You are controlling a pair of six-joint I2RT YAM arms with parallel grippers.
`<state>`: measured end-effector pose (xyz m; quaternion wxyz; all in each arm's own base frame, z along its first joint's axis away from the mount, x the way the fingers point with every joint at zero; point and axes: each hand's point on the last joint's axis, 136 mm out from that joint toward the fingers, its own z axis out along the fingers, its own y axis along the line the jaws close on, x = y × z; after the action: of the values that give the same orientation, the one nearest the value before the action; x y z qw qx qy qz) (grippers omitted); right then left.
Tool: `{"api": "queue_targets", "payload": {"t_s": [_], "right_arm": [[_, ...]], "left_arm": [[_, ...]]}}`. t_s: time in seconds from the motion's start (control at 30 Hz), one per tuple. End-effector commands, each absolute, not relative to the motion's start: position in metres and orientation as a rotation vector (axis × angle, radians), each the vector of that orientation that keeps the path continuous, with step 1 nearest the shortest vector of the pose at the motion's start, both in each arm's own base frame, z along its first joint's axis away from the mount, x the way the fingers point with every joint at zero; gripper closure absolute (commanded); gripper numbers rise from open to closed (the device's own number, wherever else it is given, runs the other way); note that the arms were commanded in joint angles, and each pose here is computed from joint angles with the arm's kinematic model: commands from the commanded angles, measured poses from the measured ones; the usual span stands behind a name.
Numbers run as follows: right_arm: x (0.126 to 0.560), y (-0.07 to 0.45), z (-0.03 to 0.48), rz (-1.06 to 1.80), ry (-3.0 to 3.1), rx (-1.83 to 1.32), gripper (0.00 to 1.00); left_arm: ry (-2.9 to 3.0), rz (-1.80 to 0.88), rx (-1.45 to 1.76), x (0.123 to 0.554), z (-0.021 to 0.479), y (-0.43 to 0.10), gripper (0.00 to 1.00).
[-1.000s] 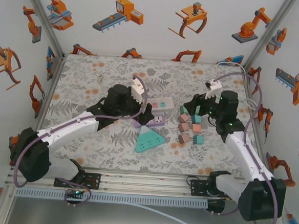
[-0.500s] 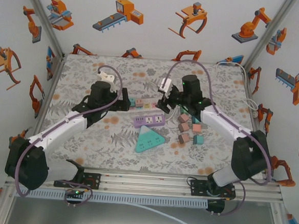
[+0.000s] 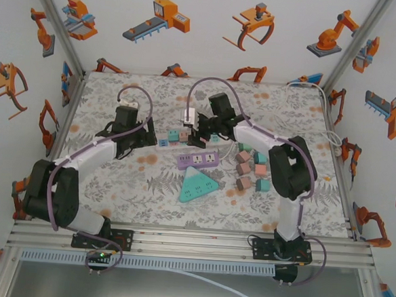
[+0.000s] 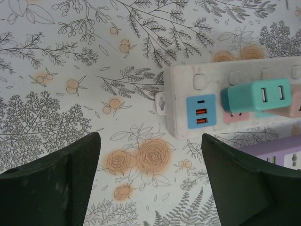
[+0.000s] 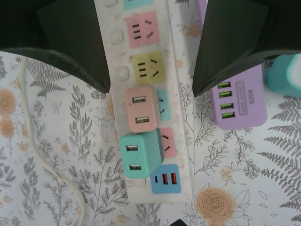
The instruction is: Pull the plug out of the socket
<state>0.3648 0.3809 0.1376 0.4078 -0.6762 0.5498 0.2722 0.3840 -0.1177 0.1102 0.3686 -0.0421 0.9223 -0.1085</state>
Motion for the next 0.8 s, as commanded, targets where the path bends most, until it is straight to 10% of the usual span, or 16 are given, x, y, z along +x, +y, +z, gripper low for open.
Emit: {"api": "queue_targets", "payload": {"t_s": [0.0, 0.77], "right_arm": [[0.362, 0.395, 0.14, 0.76, 1.316, -1.737, 0.37], [0.365, 0.413, 0.127, 0.871, 1.352, -1.747, 0.72]], "left_arm": [[2.357, -0.374, -0.127, 0.396, 0.116, -0.127, 0.23], [2.586, -0.515, -0.041, 0.39, 0.05, -0.155, 0.47]]}}
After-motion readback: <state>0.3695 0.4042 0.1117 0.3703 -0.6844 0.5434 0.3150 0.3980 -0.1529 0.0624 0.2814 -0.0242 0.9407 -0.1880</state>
